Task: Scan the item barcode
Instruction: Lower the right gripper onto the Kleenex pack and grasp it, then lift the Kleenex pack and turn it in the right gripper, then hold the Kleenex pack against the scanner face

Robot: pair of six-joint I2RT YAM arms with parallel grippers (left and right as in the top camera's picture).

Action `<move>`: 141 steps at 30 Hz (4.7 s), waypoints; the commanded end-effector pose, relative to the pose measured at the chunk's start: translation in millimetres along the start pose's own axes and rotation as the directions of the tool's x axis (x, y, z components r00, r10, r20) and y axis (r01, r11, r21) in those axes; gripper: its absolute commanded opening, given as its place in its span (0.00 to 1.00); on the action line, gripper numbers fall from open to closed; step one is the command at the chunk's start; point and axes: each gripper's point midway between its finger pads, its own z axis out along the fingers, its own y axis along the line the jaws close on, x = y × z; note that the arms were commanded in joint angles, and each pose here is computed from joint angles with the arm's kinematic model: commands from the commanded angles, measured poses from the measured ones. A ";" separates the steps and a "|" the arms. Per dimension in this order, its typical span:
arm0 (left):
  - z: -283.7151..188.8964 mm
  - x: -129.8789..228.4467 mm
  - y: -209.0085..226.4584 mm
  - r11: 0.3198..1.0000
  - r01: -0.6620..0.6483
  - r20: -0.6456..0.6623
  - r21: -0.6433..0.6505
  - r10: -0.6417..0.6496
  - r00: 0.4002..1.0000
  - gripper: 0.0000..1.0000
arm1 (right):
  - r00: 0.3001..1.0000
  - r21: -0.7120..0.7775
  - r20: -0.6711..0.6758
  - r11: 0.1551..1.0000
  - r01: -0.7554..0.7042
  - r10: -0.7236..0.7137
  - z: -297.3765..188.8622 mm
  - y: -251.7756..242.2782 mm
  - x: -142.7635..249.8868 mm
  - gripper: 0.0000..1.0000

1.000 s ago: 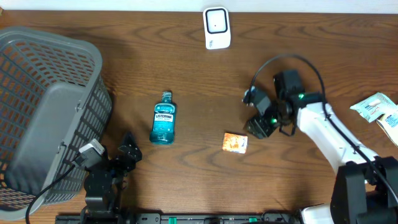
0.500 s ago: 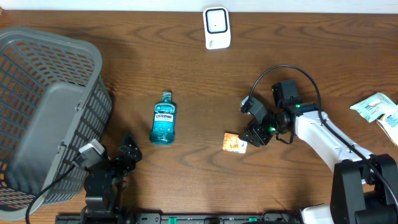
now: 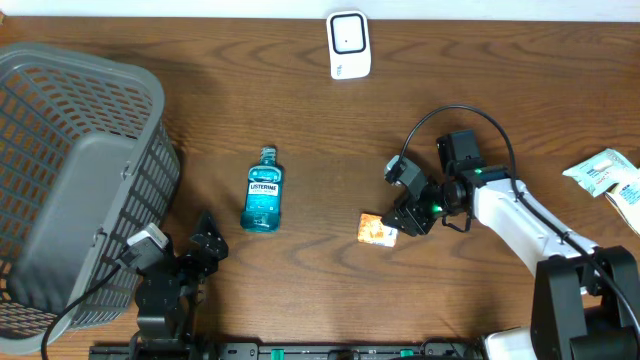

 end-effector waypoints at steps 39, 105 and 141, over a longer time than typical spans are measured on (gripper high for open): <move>0.9 4.7 6.6 1.000 0.000 -0.010 -0.025 0.000 1.000 0.98 | 0.278 -0.346 -0.520 0.098 -0.933 0.807 -54.6 72.1 -41.3 0.01; 0.8 4.6 6.5 1.000 0.000 -0.009 -0.025 0.000 1.000 0.98 | 0.876 -0.372 -0.150 0.795 -0.479 0.457 6.8 54.2 -53.3 0.02; 0.9 4.6 6.6 1.000 0.000 -0.009 -0.026 0.000 1.000 0.98 | 0.860 0.632 0.506 0.650 -0.422 0.067 -110.5 -111.9 -245.1 0.01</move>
